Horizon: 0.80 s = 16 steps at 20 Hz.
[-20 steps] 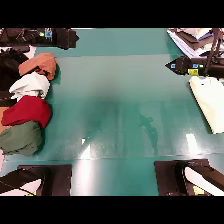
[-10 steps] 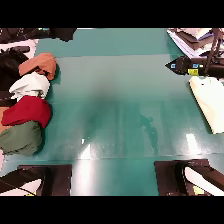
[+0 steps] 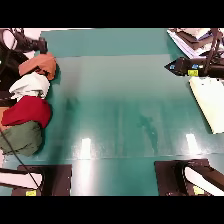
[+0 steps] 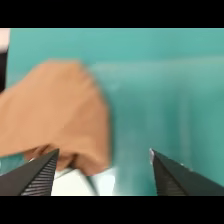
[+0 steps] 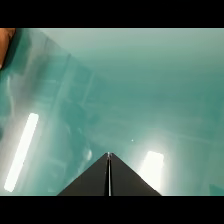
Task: Fold the shirts.
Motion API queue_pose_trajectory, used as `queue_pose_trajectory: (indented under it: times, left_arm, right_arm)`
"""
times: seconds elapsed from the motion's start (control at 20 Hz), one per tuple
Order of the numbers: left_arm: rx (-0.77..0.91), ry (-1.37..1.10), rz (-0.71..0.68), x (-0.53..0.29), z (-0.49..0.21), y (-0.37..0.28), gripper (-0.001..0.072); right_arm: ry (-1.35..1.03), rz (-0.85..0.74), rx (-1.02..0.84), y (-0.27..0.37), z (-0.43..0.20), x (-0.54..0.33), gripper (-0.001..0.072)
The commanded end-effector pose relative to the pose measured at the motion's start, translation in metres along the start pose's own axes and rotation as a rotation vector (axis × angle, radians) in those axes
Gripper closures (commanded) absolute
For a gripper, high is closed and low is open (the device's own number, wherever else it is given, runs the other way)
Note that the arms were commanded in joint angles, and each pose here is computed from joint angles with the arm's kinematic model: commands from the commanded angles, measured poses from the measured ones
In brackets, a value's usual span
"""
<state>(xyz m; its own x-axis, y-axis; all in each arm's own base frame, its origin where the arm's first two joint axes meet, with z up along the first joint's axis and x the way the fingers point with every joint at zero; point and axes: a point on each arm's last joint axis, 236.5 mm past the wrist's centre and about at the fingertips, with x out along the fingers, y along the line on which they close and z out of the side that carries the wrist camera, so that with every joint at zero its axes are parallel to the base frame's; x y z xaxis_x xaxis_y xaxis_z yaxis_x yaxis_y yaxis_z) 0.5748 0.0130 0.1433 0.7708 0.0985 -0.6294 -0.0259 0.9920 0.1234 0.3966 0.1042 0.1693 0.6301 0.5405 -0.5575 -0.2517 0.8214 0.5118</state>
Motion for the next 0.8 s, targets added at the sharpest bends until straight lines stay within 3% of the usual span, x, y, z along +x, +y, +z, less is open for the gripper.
queue_pose_trajectory:
  times: [0.0, 0.5, 0.55, 0.6, 0.65, 0.75]
  left_arm:
    - [-0.038, 0.095, 0.07, 0.072, -0.049, 0.046, -0.0007]
    - [-0.065, 0.09, 0.093, 0.132, -0.083, 0.074, -0.0004]
    - [-0.065, 0.085, 0.093, 0.133, -0.082, 0.074, 0.015]
    - [-0.063, 0.078, 0.094, 0.132, -0.079, 0.075, 0.0526]
    - [-0.063, 0.07, 0.096, 0.13, -0.074, 0.076, 0.0676]
    - [-0.071, 0.054, 0.097, 0.117, -0.056, 0.076, 0.0684]
  right_arm:
    - [0.06, 0.021, -0.001, 0.005, -0.014, -0.001, 0.0694]
    - [0.089, 0.031, 0.0, 0.008, -0.021, -0.001, 0.0694]
    - [0.09, 0.031, 0.0, 0.008, -0.021, -0.001, 0.0694]
    - [0.09, 0.031, 0.0, 0.008, -0.021, -0.001, 0.0694]
    - [0.09, 0.031, 0.0, 0.008, -0.021, -0.001, 0.0694]
    - [0.084, 0.033, -0.001, 0.009, -0.02, -0.002, 0.0694]
